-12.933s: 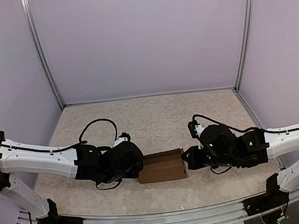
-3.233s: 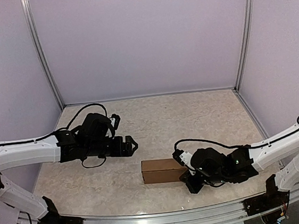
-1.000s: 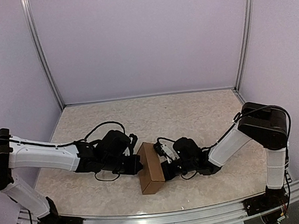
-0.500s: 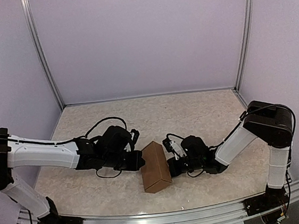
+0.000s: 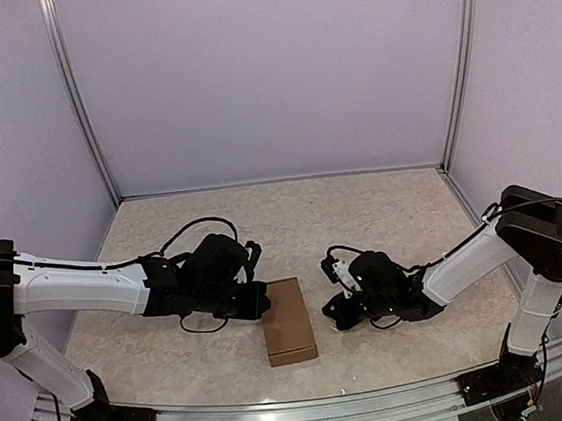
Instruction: Fold the paper box
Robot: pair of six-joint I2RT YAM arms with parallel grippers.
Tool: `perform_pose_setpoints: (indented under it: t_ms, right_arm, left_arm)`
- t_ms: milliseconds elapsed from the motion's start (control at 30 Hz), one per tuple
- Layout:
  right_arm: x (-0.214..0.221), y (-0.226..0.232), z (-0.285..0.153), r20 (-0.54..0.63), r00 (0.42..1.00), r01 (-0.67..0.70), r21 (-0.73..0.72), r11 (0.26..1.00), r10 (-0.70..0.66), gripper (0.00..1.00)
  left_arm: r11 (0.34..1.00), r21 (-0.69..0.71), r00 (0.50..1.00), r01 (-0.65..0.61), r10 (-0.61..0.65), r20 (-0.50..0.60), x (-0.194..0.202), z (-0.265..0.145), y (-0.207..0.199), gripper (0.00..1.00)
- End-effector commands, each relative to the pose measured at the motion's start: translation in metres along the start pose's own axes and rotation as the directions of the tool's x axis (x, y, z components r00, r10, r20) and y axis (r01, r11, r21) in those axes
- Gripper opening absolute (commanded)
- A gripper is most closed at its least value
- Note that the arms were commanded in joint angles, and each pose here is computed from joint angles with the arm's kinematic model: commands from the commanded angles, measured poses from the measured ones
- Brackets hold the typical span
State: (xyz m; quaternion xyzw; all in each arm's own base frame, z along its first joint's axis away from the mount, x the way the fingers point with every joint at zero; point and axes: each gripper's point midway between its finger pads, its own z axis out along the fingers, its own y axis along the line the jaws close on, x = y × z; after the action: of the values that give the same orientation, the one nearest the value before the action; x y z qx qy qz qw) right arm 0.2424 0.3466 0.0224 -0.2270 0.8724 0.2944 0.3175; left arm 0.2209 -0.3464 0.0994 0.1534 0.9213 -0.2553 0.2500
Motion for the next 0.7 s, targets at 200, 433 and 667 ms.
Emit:
perform_pose_setpoints:
  t_ms: [200, 433, 667]
  right_arm:
    - [-0.008, -0.023, -0.042, -0.026, 0.997, 0.073, 0.163, 0.984, -0.070, 0.04]
    - [-0.033, -0.022, -0.072, 0.022, 0.993, 0.108, 0.211, 0.972, -0.115, 0.30]
    - [-0.067, -0.019, -0.110, 0.101, 0.979, 0.146, 0.267, 0.953, -0.178, 0.51]
  left_arm:
    - [0.991, -0.133, 0.998, -0.026, 0.033, 0.056, -0.017, -0.027, 0.029, 0.08]
    - [0.979, -0.203, 0.992, -0.020, 0.045, 0.118, -0.028, -0.050, 0.046, 0.37]
    - [0.968, -0.250, 0.972, -0.030, 0.087, 0.217, -0.049, -0.090, 0.052, 0.58]
